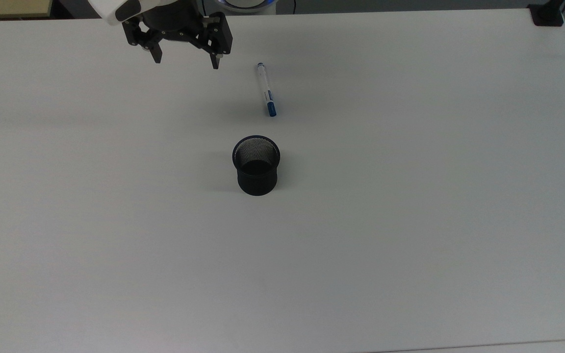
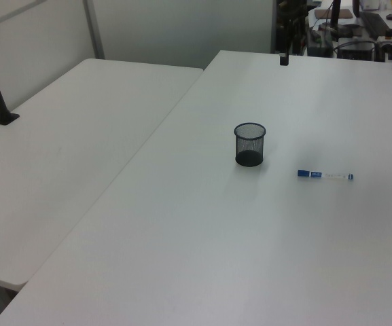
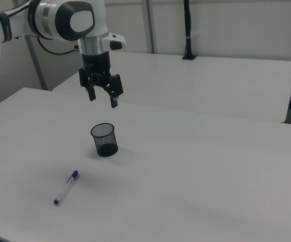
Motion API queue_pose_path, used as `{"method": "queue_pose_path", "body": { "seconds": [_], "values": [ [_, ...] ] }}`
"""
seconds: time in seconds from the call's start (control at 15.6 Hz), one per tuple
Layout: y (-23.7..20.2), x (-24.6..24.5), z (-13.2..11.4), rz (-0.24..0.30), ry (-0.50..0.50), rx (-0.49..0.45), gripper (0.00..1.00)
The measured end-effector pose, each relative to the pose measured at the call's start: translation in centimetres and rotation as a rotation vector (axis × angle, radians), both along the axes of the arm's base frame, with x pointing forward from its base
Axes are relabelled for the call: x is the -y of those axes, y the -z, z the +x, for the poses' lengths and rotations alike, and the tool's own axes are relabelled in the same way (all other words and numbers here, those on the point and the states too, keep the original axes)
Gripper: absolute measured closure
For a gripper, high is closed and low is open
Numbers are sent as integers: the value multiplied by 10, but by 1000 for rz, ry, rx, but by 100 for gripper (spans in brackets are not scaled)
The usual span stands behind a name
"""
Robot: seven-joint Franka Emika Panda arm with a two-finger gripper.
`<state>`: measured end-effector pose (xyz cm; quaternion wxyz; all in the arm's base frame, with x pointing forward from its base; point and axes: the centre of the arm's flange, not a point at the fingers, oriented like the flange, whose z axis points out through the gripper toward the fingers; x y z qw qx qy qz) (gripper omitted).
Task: Remove the marker
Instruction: 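Open the gripper, release the marker, and raise the gripper away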
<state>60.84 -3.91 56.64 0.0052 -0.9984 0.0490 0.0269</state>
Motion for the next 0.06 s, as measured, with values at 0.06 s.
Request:
{"method": "queue_pose_path", "body": {
  "seconds": [0.06],
  "values": [
    [0,1,0,0,3,1,0]
  ]
}}
